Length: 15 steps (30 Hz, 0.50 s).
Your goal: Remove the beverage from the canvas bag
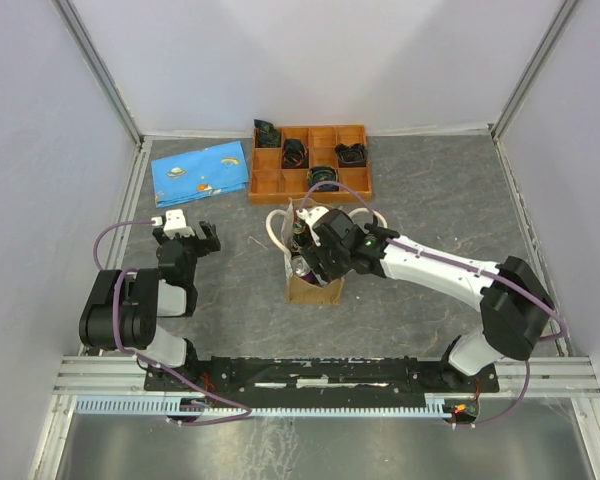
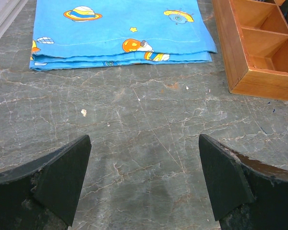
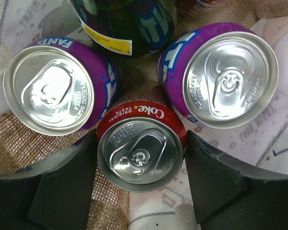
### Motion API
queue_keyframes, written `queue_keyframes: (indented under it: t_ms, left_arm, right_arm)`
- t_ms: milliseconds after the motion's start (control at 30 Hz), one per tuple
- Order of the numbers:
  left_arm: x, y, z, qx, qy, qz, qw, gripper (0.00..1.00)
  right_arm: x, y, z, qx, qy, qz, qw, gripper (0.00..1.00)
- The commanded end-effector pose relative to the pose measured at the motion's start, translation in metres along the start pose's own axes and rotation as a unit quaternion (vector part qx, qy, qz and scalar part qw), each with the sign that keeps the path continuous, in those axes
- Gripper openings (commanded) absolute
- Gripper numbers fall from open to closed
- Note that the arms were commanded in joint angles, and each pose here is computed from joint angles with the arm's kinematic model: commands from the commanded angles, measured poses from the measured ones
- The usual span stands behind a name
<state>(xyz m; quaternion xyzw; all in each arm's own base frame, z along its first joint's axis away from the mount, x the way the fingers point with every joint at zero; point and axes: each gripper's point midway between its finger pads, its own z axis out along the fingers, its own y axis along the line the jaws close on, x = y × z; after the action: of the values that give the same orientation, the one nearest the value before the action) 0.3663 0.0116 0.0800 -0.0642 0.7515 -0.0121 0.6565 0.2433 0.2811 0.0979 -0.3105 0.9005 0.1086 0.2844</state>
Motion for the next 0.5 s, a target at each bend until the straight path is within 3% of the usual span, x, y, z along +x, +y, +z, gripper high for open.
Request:
queue_keyframes:
  t_ms: [0,167,467]
  left_arm:
    - [-0.014,-0.001,0.006,0.004,-0.023,0.03,0.999,0.99]
    - [-0.014,-0.001,0.006,0.005,-0.023,0.03,0.999,0.99]
    - [-0.014,-0.001,0.006,0.004,-0.022,0.03,0.999,0.99]
  right_arm:
    - [-0.023,-0.018,-0.038,0.039,-0.06,-0.014,0.997,0.0]
    - [-0.078,-0.032,-0.095,0.066,-0.18,-0.001,0.981,0.0]
    - [-0.14,-0.057,-0.19,0.119,-0.311,0.017,0.943,0.0]
